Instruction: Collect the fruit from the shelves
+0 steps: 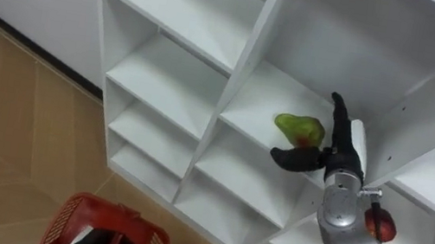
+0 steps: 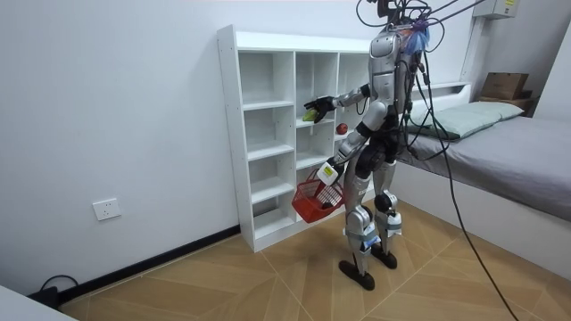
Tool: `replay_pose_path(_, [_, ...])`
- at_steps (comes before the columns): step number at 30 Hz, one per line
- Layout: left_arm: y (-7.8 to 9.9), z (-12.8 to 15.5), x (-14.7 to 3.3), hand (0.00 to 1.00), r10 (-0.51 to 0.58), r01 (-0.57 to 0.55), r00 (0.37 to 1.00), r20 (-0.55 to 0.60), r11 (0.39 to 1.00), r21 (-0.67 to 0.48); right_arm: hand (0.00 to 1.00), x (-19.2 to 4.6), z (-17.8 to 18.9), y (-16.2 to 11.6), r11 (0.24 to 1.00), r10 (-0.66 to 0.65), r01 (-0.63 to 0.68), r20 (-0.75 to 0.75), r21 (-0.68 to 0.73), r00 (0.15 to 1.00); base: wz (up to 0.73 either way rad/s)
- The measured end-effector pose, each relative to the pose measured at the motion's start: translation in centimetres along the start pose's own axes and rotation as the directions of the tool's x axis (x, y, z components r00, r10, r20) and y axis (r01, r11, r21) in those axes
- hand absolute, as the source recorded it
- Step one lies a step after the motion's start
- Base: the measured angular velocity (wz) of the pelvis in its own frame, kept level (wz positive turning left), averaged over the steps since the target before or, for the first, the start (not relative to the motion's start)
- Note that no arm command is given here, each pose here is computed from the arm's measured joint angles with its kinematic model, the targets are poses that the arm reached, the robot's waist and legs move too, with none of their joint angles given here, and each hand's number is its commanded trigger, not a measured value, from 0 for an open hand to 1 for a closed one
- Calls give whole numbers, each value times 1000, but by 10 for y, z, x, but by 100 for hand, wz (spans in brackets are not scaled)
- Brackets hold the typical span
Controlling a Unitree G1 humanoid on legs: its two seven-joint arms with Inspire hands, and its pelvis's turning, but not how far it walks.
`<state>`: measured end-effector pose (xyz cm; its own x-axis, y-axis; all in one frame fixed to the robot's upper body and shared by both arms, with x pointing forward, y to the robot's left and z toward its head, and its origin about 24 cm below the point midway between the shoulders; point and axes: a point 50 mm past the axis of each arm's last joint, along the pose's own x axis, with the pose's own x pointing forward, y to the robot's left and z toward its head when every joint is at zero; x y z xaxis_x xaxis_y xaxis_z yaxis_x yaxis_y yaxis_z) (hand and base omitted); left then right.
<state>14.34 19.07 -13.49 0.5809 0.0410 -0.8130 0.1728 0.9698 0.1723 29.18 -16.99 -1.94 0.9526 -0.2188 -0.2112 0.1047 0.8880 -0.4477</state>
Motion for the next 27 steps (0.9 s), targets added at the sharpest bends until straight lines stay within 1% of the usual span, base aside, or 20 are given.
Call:
replay_pose_path(3, [-2,0,0,100,-4,4,1000,1,1000,-3,0,1,1,0,1000,0,0,-9,22,1000,0])
replay_pose_path(10, [-2,0,0,100,-5,5,1000,1,1000,-3,0,3,3,-1,1000,18,-18,-11,19,1000,0])
replay_pose_path(16, [-1,0,0,100,-2,2,1000,-2,1000,0,0,7,-2,-3,997,49,-46,-55,61,997,0])
replay_pose_path(19, [-1,0,0,100,-3,3,1000,-2,1000,1,0,10,-4,-7,997,70,-67,-64,45,995,0])
replay_pose_path(20, [-1,0,0,100,-2,2,1000,-2,1000,1,13,11,-4,-6,996,77,-74,-66,44,995,0])
replay_pose_path(21, [-1,0,0,100,-2,2,1000,-2,1000,2,45,11,-4,-7,996,81,-79,-68,42,994,0])
replay_pose_path(22, [0,0,0,100,-2,2,1000,-3,1000,2,60,11,-5,-7,996,87,-85,-69,42,994,0])
replay_pose_path(23, [-1,-1,0,100,-2,2,1000,-4,1000,2,71,11,-4,-7,995,90,-88,-68,41,994,0])
replay_pose_path(24, [-1,-1,0,100,-4,4,1000,-7,1000,7,73,12,-4,-8,995,92,-90,-67,39,993,0])
replay_pose_path(25, [-1,-2,0,100,-7,7,1000,-9,1000,11,78,12,-4,-8,995,93,-90,-67,37,993,0])
replay_pose_path(26, [-2,-3,0,100,-11,11,1000,-13,1000,18,92,12,-5,-10,996,87,-85,-68,32,994,0])
replay_pose_path(27, [-3,-3,0,100,-12,12,1000,-13,1000,18,100,15,-4,-14,997,67,-64,-74,36,995,0])
